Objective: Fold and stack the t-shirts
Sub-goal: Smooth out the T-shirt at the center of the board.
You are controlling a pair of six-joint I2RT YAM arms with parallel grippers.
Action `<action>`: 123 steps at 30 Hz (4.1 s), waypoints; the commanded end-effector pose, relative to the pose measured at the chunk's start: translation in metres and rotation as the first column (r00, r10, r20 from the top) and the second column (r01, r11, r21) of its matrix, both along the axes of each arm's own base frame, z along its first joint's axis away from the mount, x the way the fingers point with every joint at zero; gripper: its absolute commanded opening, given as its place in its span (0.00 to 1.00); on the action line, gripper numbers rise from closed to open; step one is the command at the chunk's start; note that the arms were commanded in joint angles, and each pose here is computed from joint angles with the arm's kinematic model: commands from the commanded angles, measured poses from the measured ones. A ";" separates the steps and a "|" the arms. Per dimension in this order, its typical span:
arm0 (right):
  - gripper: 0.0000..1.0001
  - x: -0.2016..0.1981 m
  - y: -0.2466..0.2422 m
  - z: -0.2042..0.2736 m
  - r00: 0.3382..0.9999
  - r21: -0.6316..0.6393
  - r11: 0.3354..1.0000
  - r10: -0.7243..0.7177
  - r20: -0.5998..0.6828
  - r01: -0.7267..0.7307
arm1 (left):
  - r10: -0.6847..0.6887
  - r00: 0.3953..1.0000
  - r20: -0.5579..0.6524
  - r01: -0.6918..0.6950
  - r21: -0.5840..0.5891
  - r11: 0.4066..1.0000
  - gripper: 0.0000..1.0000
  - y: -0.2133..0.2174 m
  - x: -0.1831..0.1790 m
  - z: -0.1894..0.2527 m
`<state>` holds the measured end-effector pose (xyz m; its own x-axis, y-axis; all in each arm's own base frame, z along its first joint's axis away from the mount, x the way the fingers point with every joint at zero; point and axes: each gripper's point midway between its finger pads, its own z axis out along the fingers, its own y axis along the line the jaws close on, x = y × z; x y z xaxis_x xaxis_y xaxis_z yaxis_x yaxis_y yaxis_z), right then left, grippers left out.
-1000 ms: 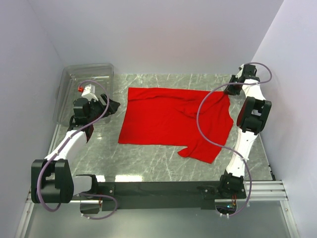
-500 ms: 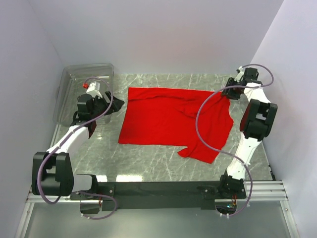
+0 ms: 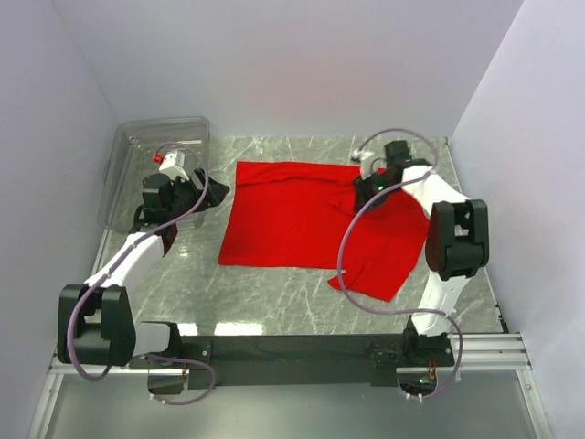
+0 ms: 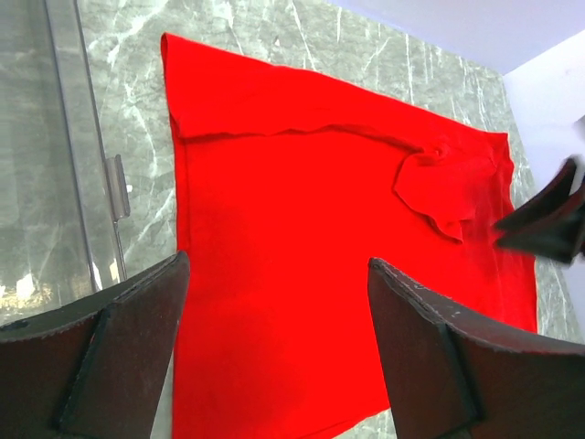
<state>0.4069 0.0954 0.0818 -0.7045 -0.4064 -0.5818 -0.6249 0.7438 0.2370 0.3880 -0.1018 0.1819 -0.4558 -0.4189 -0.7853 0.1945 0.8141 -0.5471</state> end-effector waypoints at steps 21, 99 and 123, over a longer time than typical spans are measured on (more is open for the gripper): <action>0.42 0.013 0.007 -0.038 0.995 -0.324 0.946 0.053 0.086 -0.023 | 0.037 0.995 0.089 -0.039 0.025 0.999 0.85 0.010 -0.022 0.027; 0.40 -0.042 -0.003 0.012 0.997 -0.263 0.964 0.060 0.047 -0.046 | 0.074 0.991 0.113 -0.077 0.028 0.997 0.86 0.021 -0.049 0.032; 0.52 0.130 -0.159 0.034 0.571 0.251 0.541 -0.818 -0.064 0.803 | 0.074 0.986 -0.152 -0.076 -0.010 0.997 0.78 -0.030 0.114 -0.020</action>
<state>0.5009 -0.0488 0.0813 -0.7382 0.3870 -0.5525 0.1621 0.8968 0.4117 0.4856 -0.1321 0.1497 -0.5605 -0.4657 -0.6848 0.0628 0.8006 -0.5959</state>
